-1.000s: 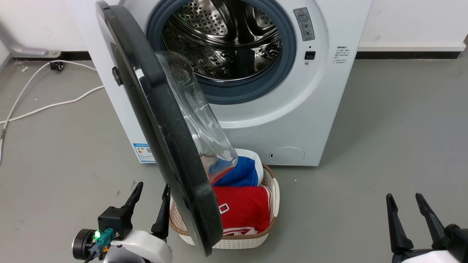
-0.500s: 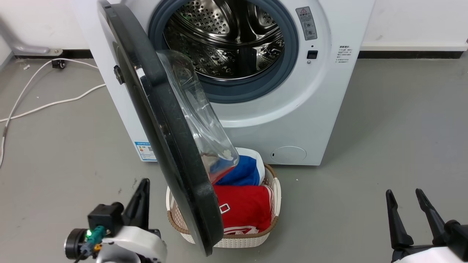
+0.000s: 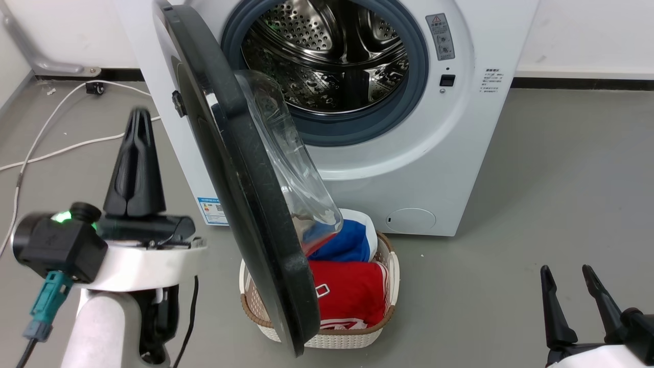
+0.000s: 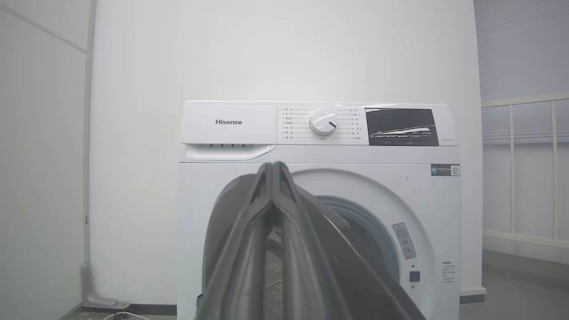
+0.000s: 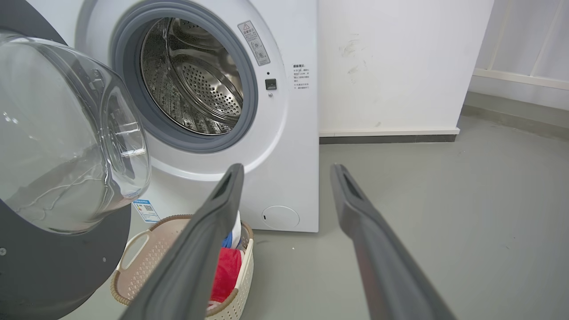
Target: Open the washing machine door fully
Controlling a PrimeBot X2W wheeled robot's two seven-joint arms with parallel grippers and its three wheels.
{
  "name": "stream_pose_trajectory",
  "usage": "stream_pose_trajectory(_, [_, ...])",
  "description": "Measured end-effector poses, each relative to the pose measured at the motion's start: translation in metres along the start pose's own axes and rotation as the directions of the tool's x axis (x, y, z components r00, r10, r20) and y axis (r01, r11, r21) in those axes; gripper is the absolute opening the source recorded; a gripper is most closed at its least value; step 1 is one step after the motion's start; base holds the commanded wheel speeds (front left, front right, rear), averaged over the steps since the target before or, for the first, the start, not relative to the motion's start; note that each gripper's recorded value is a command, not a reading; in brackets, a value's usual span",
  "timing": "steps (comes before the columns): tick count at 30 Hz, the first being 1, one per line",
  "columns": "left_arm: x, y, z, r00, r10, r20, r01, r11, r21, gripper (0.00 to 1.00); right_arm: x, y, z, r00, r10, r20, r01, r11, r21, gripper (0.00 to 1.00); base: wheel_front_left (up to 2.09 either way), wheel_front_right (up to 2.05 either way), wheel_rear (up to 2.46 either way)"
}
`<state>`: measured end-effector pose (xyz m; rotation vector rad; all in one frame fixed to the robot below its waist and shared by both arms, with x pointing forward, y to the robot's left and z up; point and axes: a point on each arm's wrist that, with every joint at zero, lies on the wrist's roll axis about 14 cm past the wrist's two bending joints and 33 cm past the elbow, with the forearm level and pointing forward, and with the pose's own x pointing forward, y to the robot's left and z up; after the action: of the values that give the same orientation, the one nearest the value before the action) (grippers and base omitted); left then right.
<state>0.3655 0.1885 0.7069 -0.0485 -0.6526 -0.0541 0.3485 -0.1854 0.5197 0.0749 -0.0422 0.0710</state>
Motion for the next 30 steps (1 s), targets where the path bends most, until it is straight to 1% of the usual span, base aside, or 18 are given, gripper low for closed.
stream_pose_trajectory(3, [0.012,-0.020,0.035,0.993,-0.060,0.103,0.061,0.998,-0.009,0.00,0.001,0.001,0.000,1.000,0.002,0.000,-0.002,1.000,0.001,1.00,0.00,0.00,0.00])
stream_pose_trajectory(5, [0.015,-0.027,0.044,0.989,-0.082,0.126,0.085,0.996,-0.012,0.00,0.001,0.001,0.000,1.000,0.003,-0.001,-0.003,1.000,0.000,1.00,0.00,0.00,0.00])
stream_pose_trajectory(6, [0.017,-0.043,0.058,0.979,-0.127,0.156,0.133,0.991,-0.025,0.00,0.001,0.002,-0.001,1.000,0.003,-0.003,-0.003,1.000,0.000,1.00,0.00,0.00,0.00])
stream_pose_trajectory(7, [0.017,-0.043,0.058,0.979,-0.127,0.156,0.133,0.991,-0.025,0.00,0.001,0.002,-0.001,1.000,0.003,-0.003,-0.003,1.000,0.000,1.00,0.00,0.00,0.00])
stream_pose_trajectory(9, [0.015,-0.062,0.068,0.970,-0.177,0.164,0.187,0.981,-0.048,0.00,0.002,0.003,-0.002,1.000,0.006,-0.008,-0.006,1.000,-0.001,1.00,0.00,0.00,0.00])
stream_pose_trajectory(10, [0.012,-0.079,0.070,0.964,-0.226,0.142,0.238,0.968,-0.076,0.00,0.002,0.003,-0.003,1.000,0.006,-0.012,-0.006,1.000,0.000,1.00,0.00,0.00,0.00])
stream_pose_trajectory(11, [0.012,-0.079,0.070,0.964,-0.226,0.142,0.238,0.968,-0.076,0.00,0.002,0.003,-0.003,1.000,0.006,-0.012,-0.006,1.000,0.000,1.00,0.00,0.00,0.00])
stream_pose_trajectory(12, [0.004,-0.096,0.068,0.954,-0.279,0.107,0.291,0.949,-0.121,0.00,0.002,0.002,-0.003,1.000,0.003,-0.014,-0.003,1.000,0.000,1.00,0.00,0.00,0.00])
stream_pose_trajectory(13, [0.004,-0.096,0.068,0.954,-0.279,0.107,0.291,0.949,-0.121,0.00,0.002,0.002,-0.003,1.000,0.003,-0.014,-0.003,1.000,0.000,1.00,0.00,0.00,0.00])
stream_pose_trajectory(14, [-0.001,-0.106,0.065,0.947,-0.309,0.081,0.319,0.936,-0.152,0.00,0.002,0.002,-0.003,1.000,0.003,-0.014,-0.003,1.000,0.000,1.00,0.00,0.00,0.00])
stream_pose_trajectory(15, [-0.011,-0.120,0.055,0.934,-0.357,0.017,0.353,0.913,-0.207,0.00,0.002,0.002,-0.004,1.000,0.002,-0.016,-0.002,1.000,0.001,1.00,0.00,0.00,0.00])
stream_pose_trajectory(16, [-0.011,-0.120,0.055,0.934,-0.357,0.017,0.353,0.913,-0.207,0.00,0.002,0.002,-0.004,1.000,0.002,-0.016,-0.002,1.000,0.001,1.00,0.00,0.00,0.00])
stream_pose_trajectory(20, [-0.040,-0.152,0.028,0.879,-0.461,-0.123,0.401,0.853,-0.335,0.00,0.003,0.004,-0.007,1.000,0.008,-0.024,-0.008,1.000,0.005,1.00,0.00,0.00,0.00])
stream_pose_trajectory(23, [-0.063,-0.168,0.008,0.837,-0.503,-0.215,0.387,0.822,-0.417,0.00,0.003,0.006,-0.010,0.999,0.014,-0.034,-0.013,1.000,0.005,1.00,0.00,0.00,0.00])
stream_pose_trajectory(26, [-0.087,-0.177,-0.017,0.790,-0.525,-0.317,0.350,0.810,-0.472,0.00,0.005,0.008,-0.011,0.999,0.018,-0.039,-0.017,1.000,0.007,1.00,0.00,0.00,0.00])
stream_pose_trajectory(27, [-0.102,-0.180,-0.034,0.760,-0.527,-0.381,0.322,0.814,-0.483,0.00,0.006,0.009,-0.012,0.999,0.021,-0.042,-0.021,1.000,0.007,1.00,0.00,0.00,0.00])
stream_pose_trajectory(28, [-0.102,-0.180,-0.034,0.760,-0.527,-0.381,0.322,0.814,-0.483,0.00,0.006,0.009,-0.012,0.999,0.021,-0.042,-0.021,1.000,0.007,1.00,0.00,0.00,0.00])
stream_pose_trajectory(30, [-0.117,-0.182,-0.051,0.728,-0.523,-0.443,0.290,0.820,-0.493,0.00,0.006,0.010,-0.013,0.998,0.024,-0.050,-0.024,1.000,0.008,1.00,0.00,0.00,0.00])
